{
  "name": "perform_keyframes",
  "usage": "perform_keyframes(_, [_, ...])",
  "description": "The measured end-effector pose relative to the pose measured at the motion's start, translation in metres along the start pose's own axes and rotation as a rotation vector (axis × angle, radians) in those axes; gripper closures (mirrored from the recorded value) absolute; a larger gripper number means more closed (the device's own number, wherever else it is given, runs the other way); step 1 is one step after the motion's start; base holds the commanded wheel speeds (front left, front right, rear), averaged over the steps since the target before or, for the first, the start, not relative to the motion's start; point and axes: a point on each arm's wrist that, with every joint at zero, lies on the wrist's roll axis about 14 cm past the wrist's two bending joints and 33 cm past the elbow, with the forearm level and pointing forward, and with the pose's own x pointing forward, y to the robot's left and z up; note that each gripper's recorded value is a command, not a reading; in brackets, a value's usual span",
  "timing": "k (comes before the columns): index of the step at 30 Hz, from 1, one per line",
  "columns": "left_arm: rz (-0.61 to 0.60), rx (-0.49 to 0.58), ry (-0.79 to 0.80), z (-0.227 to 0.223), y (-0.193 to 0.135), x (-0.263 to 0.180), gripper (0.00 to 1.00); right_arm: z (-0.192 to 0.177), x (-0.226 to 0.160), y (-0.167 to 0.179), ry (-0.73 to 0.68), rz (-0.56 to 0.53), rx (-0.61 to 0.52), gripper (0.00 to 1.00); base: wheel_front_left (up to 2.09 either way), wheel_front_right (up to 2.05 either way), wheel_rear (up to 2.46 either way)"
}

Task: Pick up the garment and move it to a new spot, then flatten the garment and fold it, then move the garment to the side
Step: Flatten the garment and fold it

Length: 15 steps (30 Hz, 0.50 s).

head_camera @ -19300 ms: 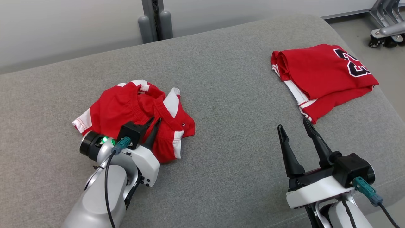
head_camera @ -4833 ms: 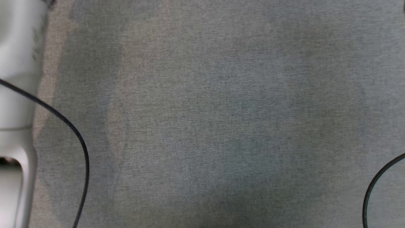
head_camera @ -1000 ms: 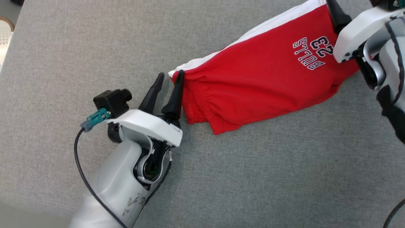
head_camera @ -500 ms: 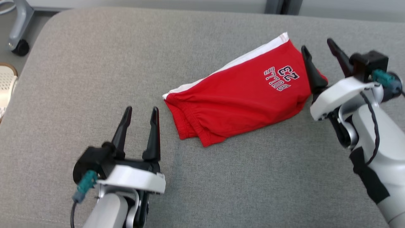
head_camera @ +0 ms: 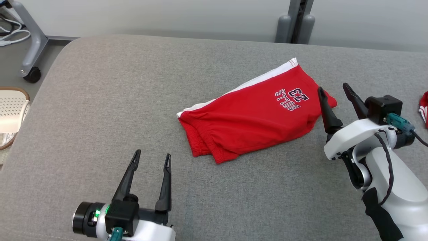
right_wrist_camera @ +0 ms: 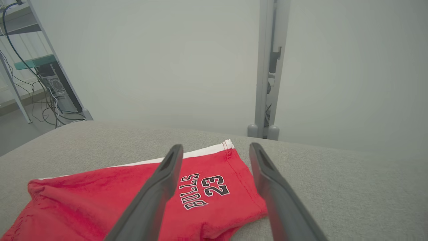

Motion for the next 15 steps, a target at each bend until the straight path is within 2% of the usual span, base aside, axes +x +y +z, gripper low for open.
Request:
perform_keyframes(6, [0.014,0.048,0.014,-0.004,0.004,-0.007,0.00,-0.017,0.001,-0.007,0.038,-0.030,0.051,0.00,0.00,0.00,0.00])
perform_keyframes(10, [0.016,0.052,0.031,-0.010,0.004,-0.007,0.00,-0.037,0.004,-0.025,0.092,-0.088,0.102,0.00,0.00,0.00,0.00])
perform_keyframes(15, [0.010,0.045,0.049,-0.016,0.002,-0.002,0.00,-0.061,0.014,-0.045,0.182,-0.134,0.114,0.00,0.00,0.00,0.00])
